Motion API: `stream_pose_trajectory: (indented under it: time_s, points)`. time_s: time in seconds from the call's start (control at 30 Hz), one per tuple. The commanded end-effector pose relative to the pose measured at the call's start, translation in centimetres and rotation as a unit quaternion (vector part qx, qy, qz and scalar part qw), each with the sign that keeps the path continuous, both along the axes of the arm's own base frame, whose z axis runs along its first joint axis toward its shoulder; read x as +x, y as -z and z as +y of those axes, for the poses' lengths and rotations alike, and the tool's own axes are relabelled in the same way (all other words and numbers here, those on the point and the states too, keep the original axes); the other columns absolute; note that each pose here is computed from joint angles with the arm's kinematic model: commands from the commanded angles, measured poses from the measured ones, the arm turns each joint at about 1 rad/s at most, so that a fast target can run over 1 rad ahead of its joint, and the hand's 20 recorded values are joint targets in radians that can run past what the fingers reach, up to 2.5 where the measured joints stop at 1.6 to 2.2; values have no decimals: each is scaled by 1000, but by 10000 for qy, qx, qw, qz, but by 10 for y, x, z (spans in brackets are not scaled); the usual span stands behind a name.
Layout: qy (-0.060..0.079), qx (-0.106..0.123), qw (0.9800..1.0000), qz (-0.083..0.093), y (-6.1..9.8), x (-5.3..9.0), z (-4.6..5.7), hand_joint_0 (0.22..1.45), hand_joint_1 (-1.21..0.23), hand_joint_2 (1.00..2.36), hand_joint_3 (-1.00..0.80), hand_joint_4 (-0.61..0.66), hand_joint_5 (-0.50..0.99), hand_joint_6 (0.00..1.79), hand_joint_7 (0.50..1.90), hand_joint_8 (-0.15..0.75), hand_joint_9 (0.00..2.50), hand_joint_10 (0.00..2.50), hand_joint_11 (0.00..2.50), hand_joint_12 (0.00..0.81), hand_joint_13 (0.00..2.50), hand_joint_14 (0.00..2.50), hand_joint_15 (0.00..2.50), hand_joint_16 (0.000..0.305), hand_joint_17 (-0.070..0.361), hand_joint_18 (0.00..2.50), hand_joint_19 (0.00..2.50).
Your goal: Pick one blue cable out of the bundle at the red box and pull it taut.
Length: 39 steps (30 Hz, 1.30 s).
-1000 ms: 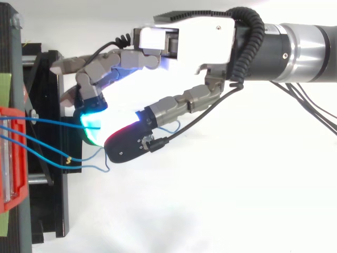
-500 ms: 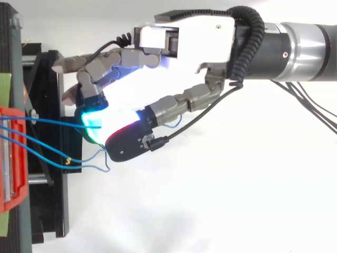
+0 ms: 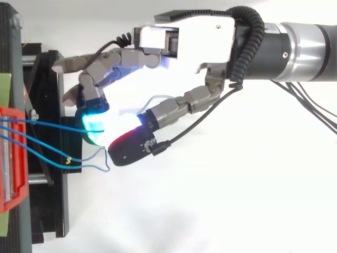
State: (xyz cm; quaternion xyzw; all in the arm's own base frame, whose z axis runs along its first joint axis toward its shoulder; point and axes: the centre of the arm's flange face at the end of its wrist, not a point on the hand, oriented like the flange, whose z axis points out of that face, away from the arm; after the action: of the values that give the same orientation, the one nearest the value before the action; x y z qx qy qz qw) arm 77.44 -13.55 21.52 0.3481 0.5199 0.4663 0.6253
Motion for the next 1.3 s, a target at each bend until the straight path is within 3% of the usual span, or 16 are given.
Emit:
stream_pose_trajectory:
  time_s: [0.0, 0.57, 0.7, 1.17, 1.27]
  points:
    - [1, 0, 10000, 6, 0, 0, 0, 612, -913, 1023, -61, 347, -110, 701, 1118, 322, 698, 7, 251, 377, 251, 0, 0, 59, 133, 441, 178]
    - [23, 7, 10000, -9, -2, -1, -4, 645, -932, 1024, -57, 231, -111, 719, 1021, 320, 698, 7, 268, 374, 255, 0, 0, 59, 132, 441, 160]
    - [40, 0, 10000, -24, -11, -3, -6, 649, -937, 1024, -51, 218, -113, 726, 993, 322, 696, 7, 269, 373, 255, 0, 0, 59, 132, 441, 163]
    - [107, 16, 9997, 237, -13, -10, -13, 652, -937, 1027, -24, 187, -118, 747, 917, 319, 704, 8, 281, 371, 256, 0, 0, 58, 131, 440, 153]
    - [128, 30, 9992, 390, -9, -13, -15, 651, -934, 1027, -18, 176, -118, 748, 923, 319, 705, 8, 285, 371, 256, 0, 0, 58, 131, 443, 152]
